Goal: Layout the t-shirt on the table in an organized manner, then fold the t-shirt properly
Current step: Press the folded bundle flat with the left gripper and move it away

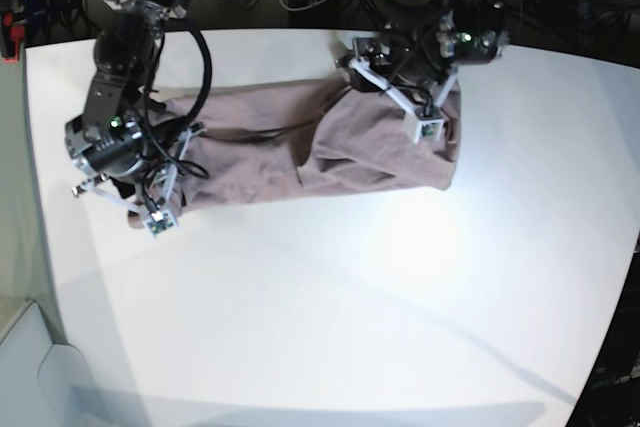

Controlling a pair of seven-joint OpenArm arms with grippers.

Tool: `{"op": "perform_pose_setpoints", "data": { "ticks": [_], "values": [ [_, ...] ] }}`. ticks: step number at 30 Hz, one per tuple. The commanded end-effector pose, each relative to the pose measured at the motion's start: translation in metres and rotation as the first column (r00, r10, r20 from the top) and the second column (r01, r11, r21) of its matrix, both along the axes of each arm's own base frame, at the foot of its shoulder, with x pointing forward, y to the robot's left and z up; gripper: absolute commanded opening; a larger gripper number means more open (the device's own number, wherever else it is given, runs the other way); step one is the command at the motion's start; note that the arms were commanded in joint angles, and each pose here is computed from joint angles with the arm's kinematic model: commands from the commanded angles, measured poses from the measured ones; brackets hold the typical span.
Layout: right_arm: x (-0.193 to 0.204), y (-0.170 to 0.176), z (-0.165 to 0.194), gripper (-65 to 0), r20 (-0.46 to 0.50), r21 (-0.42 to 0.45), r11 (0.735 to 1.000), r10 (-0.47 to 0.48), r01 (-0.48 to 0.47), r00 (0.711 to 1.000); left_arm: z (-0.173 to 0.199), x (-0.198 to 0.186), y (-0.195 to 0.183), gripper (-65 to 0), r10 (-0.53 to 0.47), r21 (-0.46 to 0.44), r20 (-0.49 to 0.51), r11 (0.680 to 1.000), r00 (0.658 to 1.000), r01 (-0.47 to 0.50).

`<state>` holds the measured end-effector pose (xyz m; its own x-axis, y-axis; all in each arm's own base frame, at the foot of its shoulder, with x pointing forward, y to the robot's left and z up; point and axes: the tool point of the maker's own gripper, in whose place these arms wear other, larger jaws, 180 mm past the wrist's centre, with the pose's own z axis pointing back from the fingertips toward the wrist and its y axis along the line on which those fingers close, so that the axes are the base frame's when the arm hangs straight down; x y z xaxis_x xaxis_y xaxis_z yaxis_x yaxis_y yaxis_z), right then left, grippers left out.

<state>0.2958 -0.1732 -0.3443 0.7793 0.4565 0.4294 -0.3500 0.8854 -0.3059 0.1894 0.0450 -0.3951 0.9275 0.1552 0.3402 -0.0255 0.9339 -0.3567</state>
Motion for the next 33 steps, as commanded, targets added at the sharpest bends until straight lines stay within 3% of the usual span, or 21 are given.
{"op": "perform_pose_setpoints", "data": {
  "ticks": [1,7,16,17,20,23,27,33],
  "values": [
    [0.01,0.002,0.012,-65.0,0.049,0.008,1.0,0.008,-0.009,0.999,0.003,0.002,-0.003,-35.9,0.013,-0.02,0.005,1.0,1.0,-0.013],
    [0.01,0.002,0.012,-65.0,0.049,0.008,1.0,0.008,-0.009,0.999,-0.028,-0.013,-0.003,-31.6,0.01,-0.012,-0.104,1.0,0.994,-0.012],
    [0.01,0.002,0.012,-65.0,0.049,0.008,1.0,0.008,-0.009,0.999,-0.027,-0.008,-0.01,-32.1,0.009,-0.03,-0.098,0.999,0.995,-0.012],
    [0.01,0.002,0.012,-65.0,0.049,0.008,1.0,0.008,-0.009,0.999,-0.03,-0.009,-0.011,-33.7,0.009,-0.029,-0.109,0.999,0.994,-0.012],
    [0.01,0.002,0.012,-65.0,0.049,0.008,1.0,0.008,-0.009,0.999,-0.036,-0.009,-0.012,-48.2,0.008,-0.033,-0.13,0.999,0.992,-0.012],
    [0.01,0.002,0.012,-65.0,0.049,0.008,1.0,0.008,-0.009,0.999,-0.031,-0.009,-0.024,-58.4,0.005,-0.096,-0.135,0.995,0.991,-0.018],
    [0.01,0.002,0.012,-65.0,0.049,0.008,1.0,0.008,-0.009,0.999,-0.021,-0.01,-0.042,-64.4,-0.006,-0.21,-0.146,0.977,0.989,-0.025],
    [0.01,0.0,0.012,-65.0,0.049,0.001,1.0,0.008,-0.008,0.999,0.0,0.009,-0.046,-65.0,-0.001,-0.244,-0.073,0.97,0.997,-0.017]
  ]
}}
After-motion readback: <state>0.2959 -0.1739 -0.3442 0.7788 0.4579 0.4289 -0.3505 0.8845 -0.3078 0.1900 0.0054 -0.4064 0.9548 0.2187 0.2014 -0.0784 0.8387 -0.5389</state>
